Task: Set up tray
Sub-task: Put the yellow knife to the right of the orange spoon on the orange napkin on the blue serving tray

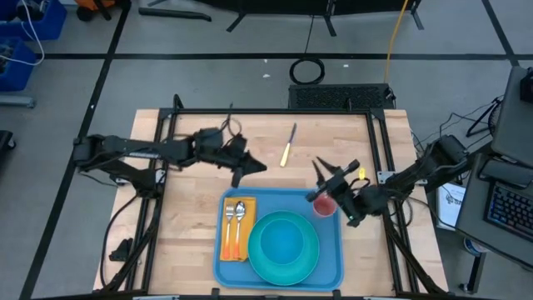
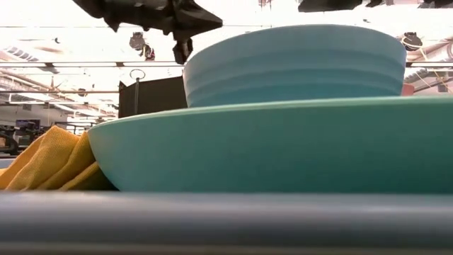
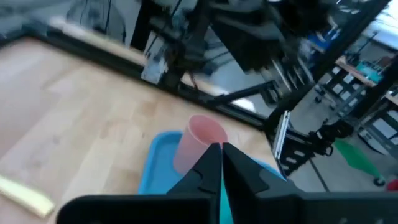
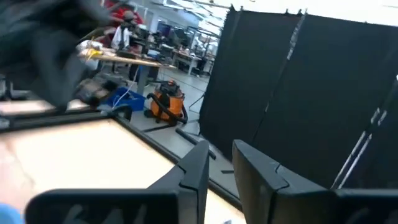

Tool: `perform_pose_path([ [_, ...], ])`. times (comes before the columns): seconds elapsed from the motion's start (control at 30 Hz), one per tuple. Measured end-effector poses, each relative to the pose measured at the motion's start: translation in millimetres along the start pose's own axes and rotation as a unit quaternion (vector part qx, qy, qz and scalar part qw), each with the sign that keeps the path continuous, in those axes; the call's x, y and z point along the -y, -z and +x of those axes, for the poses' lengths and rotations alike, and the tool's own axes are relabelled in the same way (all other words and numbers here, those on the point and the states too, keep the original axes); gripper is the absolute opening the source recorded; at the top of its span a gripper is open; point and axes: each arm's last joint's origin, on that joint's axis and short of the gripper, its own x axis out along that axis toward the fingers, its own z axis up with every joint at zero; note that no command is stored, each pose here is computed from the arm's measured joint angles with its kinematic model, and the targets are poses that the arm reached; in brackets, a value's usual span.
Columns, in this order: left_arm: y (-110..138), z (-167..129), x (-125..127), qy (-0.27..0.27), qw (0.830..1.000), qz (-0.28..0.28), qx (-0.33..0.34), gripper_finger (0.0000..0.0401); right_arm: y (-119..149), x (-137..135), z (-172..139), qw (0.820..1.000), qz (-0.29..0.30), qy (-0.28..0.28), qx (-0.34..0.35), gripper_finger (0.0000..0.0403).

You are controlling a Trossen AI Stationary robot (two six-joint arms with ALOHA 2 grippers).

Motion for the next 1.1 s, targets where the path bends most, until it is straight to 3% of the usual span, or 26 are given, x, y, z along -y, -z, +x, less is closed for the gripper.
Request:
perform_pose_path([
  [0.23,46,-14,11,0.014,0.999,0.03,0.02,0.0049,-22,29,0,0.993,0.118,0.006,0.004,0.0022],
  [0.27,52,-14,11,0.011,0.999,0.032,0.023,0.0051,-24,29,0,0.99,0.139,-0.011,0.016,0.0016],
  [0.33,59,-15,14,0.013,0.998,0.046,0.03,0.0055,-25,26,0,0.979,0.163,-0.103,0.065,0.0005],
  [0.4,65,-15,16,0.017,0.998,0.058,0.03,0.0057,-25,23,7,0.956,0.212,-0.181,0.091,0.0003],
  [0.47,72,-15,17,0.017,0.998,0.061,0.023,0.0057,-22,23,20,0.942,0.248,-0.21,0.088,0.0001],
  [0.6,78,-14,24,0.025,0.996,0.081,0.019,0.005,-10,29,51,0.94,0.237,-0.242,0.029,0.0],
  [0.77,87,-15,31,0.047,0.995,0.089,0.02,0.0038,-2,50,97,0.909,0.294,-0.27,-0.122,0.0],
  [0.87,94,-18,35,0.066,0.992,0.095,0.038,0.0031,-1,63,116,0.914,0.276,-0.249,-0.162,0.0],
  [1.0,104,-22,34,0.077,0.991,0.095,0.045,0.0023,-3,85,139,0.924,0.208,-0.257,-0.19,0.0],
  [1.1,109,-25,30,0.069,0.992,0.086,0.054,0.0015,-4,99,158,0.899,0.223,-0.28,-0.252,0.0],
])
